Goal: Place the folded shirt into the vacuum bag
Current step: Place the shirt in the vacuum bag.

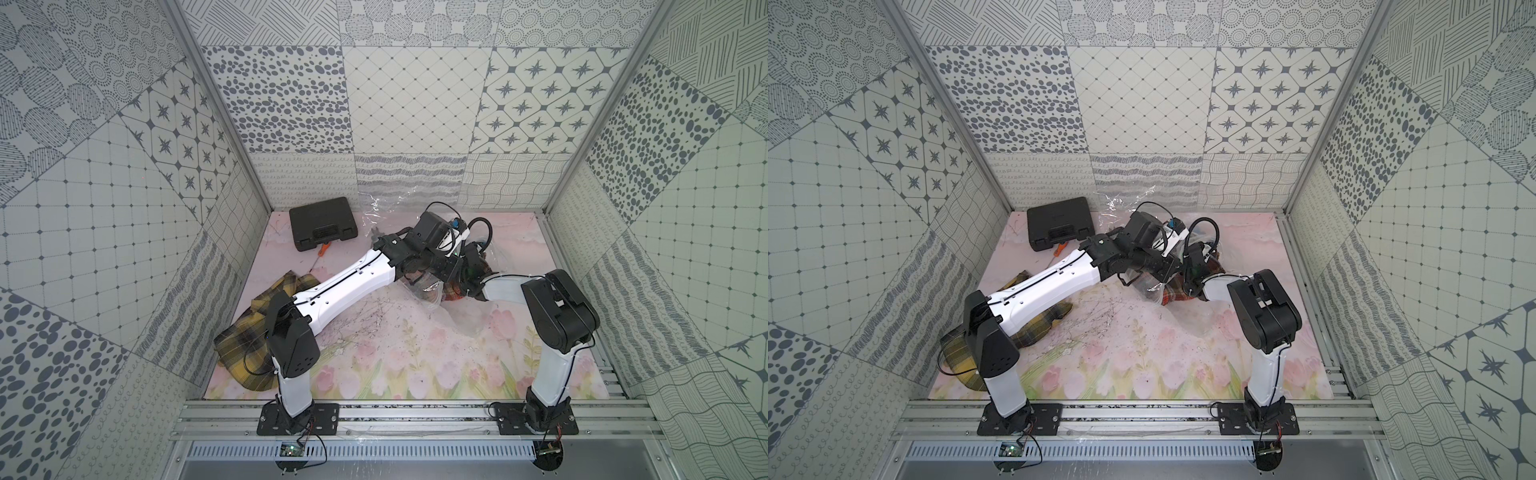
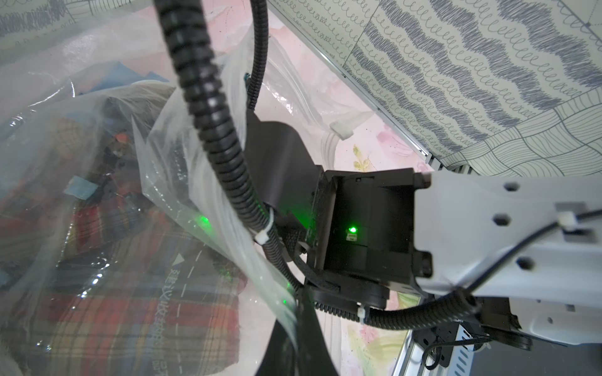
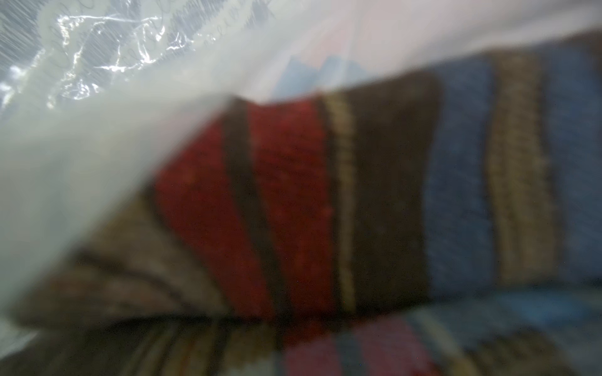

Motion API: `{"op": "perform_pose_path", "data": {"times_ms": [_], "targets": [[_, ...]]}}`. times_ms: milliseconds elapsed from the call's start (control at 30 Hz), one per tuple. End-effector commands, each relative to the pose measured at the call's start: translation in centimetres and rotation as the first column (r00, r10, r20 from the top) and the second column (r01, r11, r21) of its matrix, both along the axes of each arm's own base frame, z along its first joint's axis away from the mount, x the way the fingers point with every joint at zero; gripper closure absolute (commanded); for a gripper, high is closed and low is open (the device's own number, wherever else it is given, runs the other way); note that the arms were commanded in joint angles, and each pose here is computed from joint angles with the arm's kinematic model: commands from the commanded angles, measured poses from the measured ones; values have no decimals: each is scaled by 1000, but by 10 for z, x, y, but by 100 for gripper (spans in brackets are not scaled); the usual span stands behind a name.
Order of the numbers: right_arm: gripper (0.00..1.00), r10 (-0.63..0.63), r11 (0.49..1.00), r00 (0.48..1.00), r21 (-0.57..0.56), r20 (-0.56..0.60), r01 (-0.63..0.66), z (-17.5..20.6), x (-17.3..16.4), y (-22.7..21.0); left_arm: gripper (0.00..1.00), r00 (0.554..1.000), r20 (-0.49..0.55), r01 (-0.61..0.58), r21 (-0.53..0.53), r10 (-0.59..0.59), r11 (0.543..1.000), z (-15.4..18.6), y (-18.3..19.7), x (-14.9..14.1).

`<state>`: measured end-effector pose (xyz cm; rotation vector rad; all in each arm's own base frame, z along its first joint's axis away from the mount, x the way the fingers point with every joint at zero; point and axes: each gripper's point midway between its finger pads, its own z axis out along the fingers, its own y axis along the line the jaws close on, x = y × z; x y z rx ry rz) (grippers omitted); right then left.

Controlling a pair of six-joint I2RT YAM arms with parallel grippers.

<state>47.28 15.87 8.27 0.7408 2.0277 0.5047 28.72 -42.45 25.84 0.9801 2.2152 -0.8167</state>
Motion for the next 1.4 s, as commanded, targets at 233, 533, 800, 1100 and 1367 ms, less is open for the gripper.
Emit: {"op": "perform_pose_path", "data": {"times_ms": [233,533,800,1100,1367], "targets": [[81,-66,996,980,68,188,54,85,11,-23,100,993,-33,112,-33,-113,993,11,-11,-26],[73,-168,977,975,153,143,145,54,34,-30,100,990,-51,128,-33,-129,991,4,-15,-29],[53,-182,974,983,142,9,179,6,39,-26,100,991,-57,120,-4,-120,993,-7,-10,-32],[41,6,988,1000,155,-16,-4,27,-17,-17,100,994,-69,81,20,-79,997,-27,-1,-29],[36,189,963,975,215,-117,-161,13,-79,-2,100,992,-97,84,14,-82,996,-43,-7,-29]]}}
